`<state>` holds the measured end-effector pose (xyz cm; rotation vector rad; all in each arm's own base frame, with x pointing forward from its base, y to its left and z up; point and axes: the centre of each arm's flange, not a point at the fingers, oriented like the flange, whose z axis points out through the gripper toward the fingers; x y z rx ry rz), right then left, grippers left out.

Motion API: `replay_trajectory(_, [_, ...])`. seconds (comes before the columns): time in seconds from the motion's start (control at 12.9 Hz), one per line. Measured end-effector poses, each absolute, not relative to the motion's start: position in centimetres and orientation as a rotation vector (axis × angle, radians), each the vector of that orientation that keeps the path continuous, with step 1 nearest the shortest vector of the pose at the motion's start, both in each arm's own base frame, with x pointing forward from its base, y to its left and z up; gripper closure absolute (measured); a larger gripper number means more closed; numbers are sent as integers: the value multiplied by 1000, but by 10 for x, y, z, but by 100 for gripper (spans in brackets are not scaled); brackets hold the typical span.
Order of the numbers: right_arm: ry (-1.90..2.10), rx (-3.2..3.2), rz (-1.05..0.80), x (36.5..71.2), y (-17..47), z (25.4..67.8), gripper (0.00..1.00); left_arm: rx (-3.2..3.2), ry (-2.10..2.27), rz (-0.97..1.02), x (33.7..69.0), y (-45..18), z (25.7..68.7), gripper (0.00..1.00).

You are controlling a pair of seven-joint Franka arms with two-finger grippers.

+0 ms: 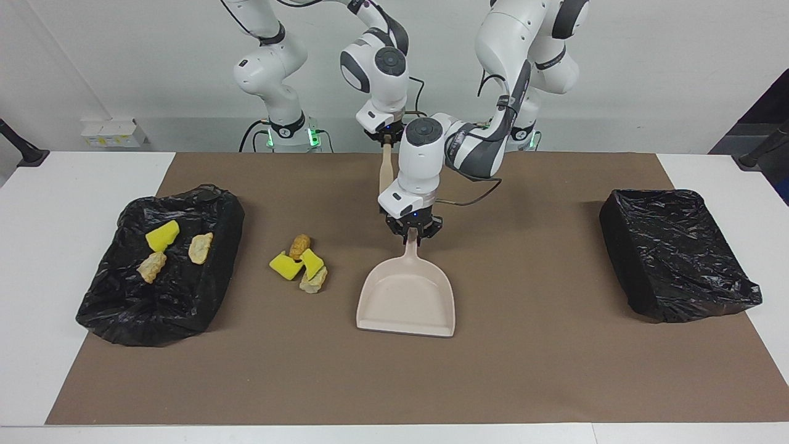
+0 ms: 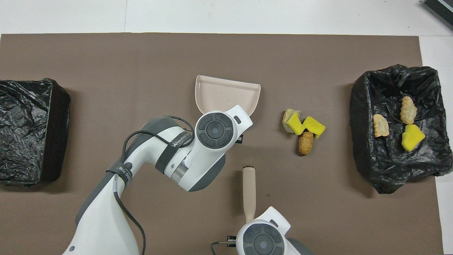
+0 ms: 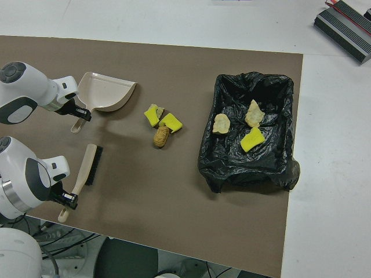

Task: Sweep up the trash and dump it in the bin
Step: 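Hold the dustpan with the left gripper while the right gripper grasps the brush, then brush the yellow sponges and scraps into the dustpan with the right gripper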

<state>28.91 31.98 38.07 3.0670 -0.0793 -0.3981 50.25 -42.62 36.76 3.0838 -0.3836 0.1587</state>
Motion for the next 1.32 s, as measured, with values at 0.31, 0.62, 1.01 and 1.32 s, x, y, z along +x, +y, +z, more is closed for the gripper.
replay_trajectory(0.31, [-103, 3040, -287, 347, 260, 419, 73, 3052, -718, 165, 506, -407, 400, 68])
replay_trajectory(0.62, [-94, 2986, -217, 429, 199, 449, 73, 2969, -1106, 113, 511, -389, 407, 68])
replay_trajectory(1.01, [60, 2850, -286, 518, 135, 406, 73, 2735, -1643, 18, 514, -374, 396, 68])
replay_trajectory(1.32, [187, 2761, -435, 523, 100, 387, 73, 2648, -1781, -43, 497, -373, 384, 68])
